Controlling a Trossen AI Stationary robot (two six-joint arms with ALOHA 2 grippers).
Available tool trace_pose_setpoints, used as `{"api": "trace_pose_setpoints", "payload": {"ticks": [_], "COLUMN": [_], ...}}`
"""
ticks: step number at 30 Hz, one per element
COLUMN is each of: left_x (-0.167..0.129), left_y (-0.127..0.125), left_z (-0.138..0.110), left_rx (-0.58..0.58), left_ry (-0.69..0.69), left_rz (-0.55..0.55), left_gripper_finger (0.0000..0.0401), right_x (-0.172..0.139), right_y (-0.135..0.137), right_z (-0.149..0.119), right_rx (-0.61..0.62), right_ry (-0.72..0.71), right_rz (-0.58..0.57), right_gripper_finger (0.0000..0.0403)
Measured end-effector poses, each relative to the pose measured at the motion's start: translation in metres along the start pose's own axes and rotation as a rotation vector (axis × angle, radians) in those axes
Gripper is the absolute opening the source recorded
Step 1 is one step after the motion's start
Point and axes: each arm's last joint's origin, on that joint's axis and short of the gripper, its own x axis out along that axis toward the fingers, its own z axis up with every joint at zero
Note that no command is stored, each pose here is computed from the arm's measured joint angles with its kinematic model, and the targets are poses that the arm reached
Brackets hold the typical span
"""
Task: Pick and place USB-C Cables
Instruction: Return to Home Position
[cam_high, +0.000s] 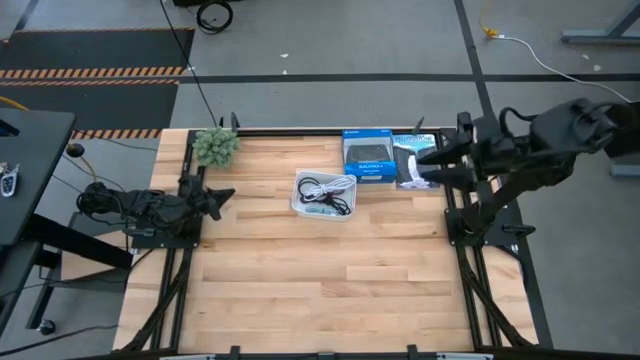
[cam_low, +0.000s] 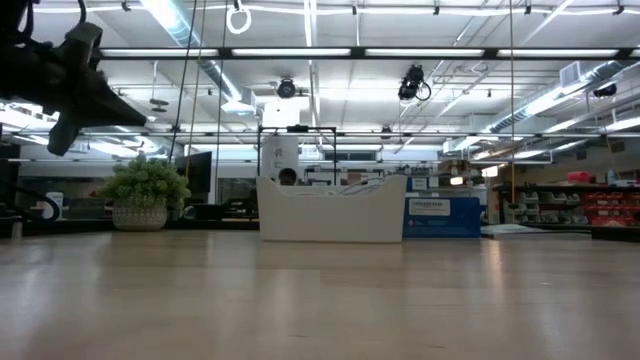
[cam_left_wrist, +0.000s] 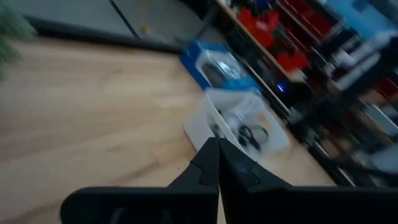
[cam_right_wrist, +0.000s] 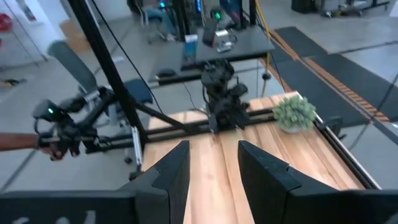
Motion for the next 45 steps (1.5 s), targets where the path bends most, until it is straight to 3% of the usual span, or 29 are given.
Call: {"api": "trace_pose_setpoints", "payload": {"ticks": [4, 9, 12, 16, 20, 28, 31, 35, 39, 45], "left_x": [0.000, -0.003, -0.007, -0.010, -0.009, -0.006, -0.005, -0.004, -0.001, 0.010], "left_y": [-0.004, -0.016, -0.030, -0.039, -0.037, -0.030, -0.027, -0.027, -0.029, -0.020], "left_z": [-0.004, -0.003, 0.008, 0.020, 0.020, 0.023, 0.023, 0.021, 0.018, -0.003], "left_rx": [-0.003, -0.021, 0.012, 0.177, 0.372, 0.403, 0.479, 0.441, 0.486, 0.496], "left_ry": [0.138, 0.292, 0.203, 0.024, -0.057, -0.176, -0.202, -0.182, -0.237, -0.232], "left_rz": [-0.105, -0.342, -0.515, -0.616, -0.559, -0.302, -0.228, -0.236, -0.276, -0.263], "left_gripper_finger": [0.0000, 0.0002, 0.0002, 0.0003, 0.0002, 0.0003, 0.0008, 0.0015, 0.0015, 0.0012], "right_x": [-0.007, -0.010, -0.010, -0.009, -0.009, -0.009, -0.008, -0.001, 0.010, 0.038], "right_y": [-0.001, 0.000, 0.000, -0.001, -0.002, -0.002, -0.002, -0.002, -0.001, 0.008], "right_z": [0.002, 0.004, 0.004, 0.005, 0.005, 0.004, 0.002, -0.005, -0.012, -0.016], "right_rx": [0.009, 0.004, -0.016, -0.041, -0.030, -0.001, -0.018, -0.078, -0.102, -0.132], "right_ry": [-0.028, -0.046, -0.046, -0.057, -0.056, -0.045, -0.027, 0.044, 0.116, 0.167], "right_rz": [0.031, 0.048, 0.046, 0.035, 0.027, 0.028, 0.023, -0.012, -0.091, -0.125], "right_gripper_finger": [0.0142, 0.0142, 0.0142, 0.0142, 0.0142, 0.0142, 0.0142, 0.0142, 0.0142, 0.0142]}}
